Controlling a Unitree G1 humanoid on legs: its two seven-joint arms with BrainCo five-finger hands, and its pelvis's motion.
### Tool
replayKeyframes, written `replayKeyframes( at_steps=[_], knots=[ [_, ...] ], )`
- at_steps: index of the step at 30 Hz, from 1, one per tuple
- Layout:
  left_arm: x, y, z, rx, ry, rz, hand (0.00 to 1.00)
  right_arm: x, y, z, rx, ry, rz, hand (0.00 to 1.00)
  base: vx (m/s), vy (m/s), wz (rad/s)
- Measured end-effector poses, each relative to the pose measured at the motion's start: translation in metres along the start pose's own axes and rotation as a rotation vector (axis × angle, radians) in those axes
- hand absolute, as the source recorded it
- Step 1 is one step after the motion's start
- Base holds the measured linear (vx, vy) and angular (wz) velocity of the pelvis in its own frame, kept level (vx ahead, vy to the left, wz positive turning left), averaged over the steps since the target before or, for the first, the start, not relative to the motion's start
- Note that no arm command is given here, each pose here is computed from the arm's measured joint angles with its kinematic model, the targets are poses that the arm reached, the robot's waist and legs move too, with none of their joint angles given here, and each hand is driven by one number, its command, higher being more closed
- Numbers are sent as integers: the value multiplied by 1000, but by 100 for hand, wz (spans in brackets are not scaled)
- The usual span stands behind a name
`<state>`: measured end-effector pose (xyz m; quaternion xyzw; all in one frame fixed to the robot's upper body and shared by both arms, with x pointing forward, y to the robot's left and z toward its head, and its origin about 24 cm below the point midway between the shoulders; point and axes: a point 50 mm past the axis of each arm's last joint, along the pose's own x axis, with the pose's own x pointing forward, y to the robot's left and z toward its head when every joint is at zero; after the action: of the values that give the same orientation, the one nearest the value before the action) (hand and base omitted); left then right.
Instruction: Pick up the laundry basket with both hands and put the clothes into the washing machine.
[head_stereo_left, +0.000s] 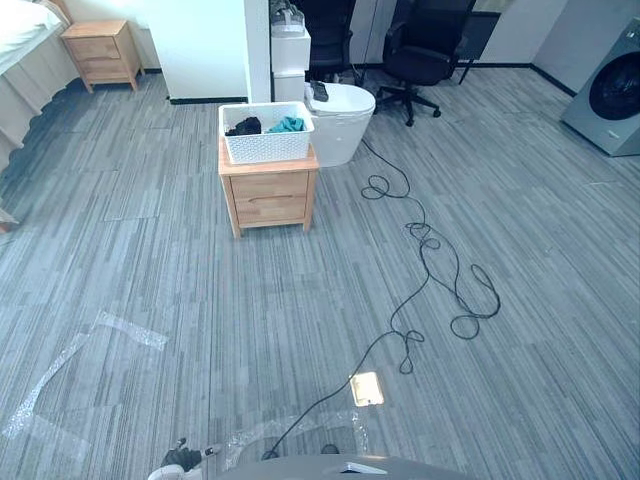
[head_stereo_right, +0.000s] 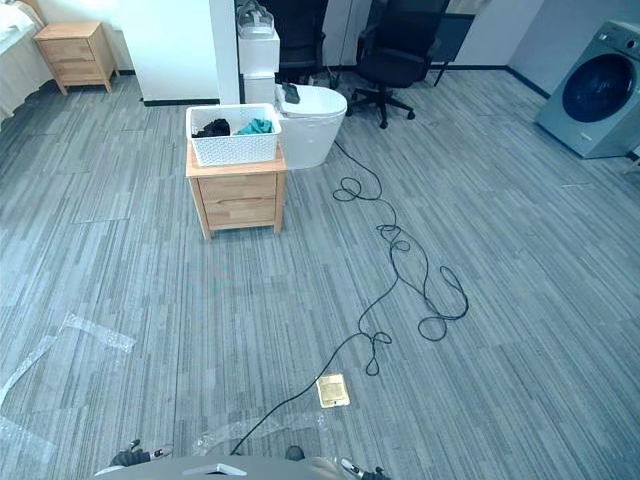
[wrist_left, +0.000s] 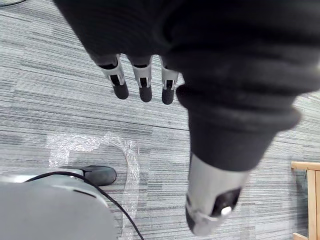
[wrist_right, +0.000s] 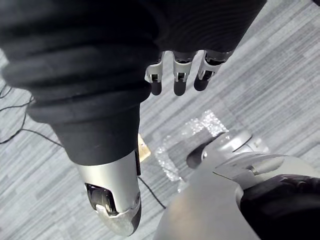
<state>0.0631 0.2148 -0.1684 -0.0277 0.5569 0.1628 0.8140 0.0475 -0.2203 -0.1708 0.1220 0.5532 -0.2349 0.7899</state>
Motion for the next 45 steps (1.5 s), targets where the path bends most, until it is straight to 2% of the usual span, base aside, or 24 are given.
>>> replayKeyframes(
  at_steps=[4,10,18,21,23,26,30,33,35,37,40,45],
  knots=[
    [0,3,1,-35,-5,15,0,1,3,5,25,-11,3,0,62,-4,-4],
    [2,-8,17,-214,-57,25,0,-1,5,6,133,-64,2,0,118,43,26],
    [3,-32,47,-250,-130,-38,0,-4,5,-2,251,-62,-22,0,320,31,17],
    [2,-32,38,-286,-117,-37,0,-7,0,-19,254,-21,-42,0,595,-134,91],
    [1,-37,36,-337,-105,-44,0,-5,-3,-7,239,-53,-39,0,716,-204,61],
    [0,-38,35,-428,-106,-36,0,-1,14,32,209,-170,19,0,630,-183,-4],
    [-1,-37,44,-375,-157,-51,0,-2,65,72,72,-267,167,0,502,-95,-58],
    [-1,-37,46,-342,-172,-49,0,-5,83,93,68,-325,205,0,372,73,-63],
    [-2,-37,42,-345,-169,-46,0,-6,85,100,53,-352,207,0,321,128,-40],
    [-2,-38,37,-338,-152,-47,0,-4,70,98,61,-344,155,0,406,235,-38],
    [-2,-23,22,-385,-116,5,0,0,55,78,75,-284,109,0,601,376,-49],
    [0,-11,17,-381,-82,39,0,1,56,41,145,-158,96,0,483,251,-37]
  ],
)
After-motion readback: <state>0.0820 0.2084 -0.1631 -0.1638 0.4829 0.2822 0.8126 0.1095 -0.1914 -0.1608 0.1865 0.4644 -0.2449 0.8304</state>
